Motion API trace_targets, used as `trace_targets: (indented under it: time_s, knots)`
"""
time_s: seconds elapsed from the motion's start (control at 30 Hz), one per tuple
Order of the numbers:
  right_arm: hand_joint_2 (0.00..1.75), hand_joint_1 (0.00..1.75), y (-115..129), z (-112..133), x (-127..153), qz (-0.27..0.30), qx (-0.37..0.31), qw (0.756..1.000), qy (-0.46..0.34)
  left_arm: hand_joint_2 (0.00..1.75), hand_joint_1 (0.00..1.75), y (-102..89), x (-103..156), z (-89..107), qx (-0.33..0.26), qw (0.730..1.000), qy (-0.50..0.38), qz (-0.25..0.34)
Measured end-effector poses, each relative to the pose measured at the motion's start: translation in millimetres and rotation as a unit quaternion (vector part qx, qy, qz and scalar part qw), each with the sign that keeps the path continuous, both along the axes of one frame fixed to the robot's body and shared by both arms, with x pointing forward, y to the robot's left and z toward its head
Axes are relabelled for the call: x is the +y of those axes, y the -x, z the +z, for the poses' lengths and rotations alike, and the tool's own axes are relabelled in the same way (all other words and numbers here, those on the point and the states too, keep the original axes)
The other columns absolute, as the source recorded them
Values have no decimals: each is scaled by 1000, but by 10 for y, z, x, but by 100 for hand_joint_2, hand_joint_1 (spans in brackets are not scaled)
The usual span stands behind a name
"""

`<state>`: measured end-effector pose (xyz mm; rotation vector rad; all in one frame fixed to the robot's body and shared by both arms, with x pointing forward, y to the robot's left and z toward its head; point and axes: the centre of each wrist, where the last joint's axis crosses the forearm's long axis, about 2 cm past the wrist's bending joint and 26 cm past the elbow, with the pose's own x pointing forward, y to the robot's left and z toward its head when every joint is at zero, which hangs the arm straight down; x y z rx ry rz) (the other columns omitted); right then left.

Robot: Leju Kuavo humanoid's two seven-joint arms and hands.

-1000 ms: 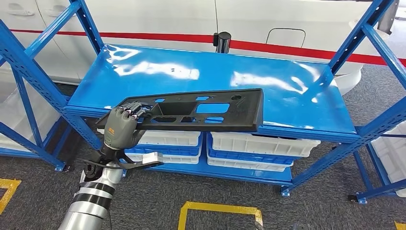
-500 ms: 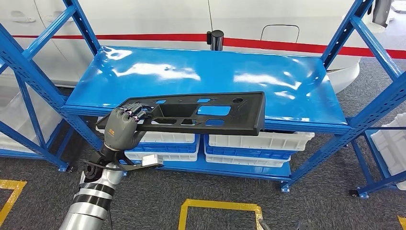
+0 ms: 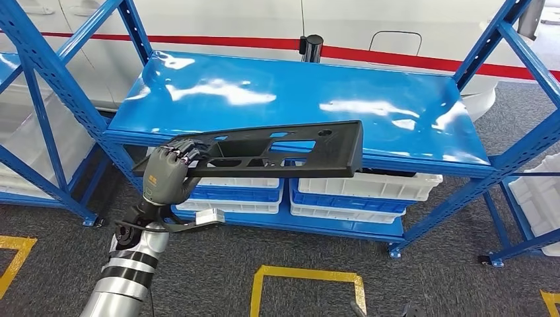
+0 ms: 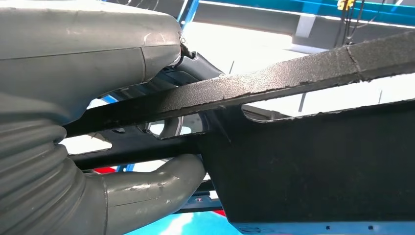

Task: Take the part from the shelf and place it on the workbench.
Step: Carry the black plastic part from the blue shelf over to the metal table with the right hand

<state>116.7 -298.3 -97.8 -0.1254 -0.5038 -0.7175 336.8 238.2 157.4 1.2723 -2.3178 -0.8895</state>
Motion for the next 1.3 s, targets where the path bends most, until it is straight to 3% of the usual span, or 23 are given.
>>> trace_targets:
  time_s: [1.3]
  knots:
    - [175, 0, 37, -10, 23, 0, 1, 1000, -5, 175, 175, -13, -16, -16, 9, 1000, 2, 5]
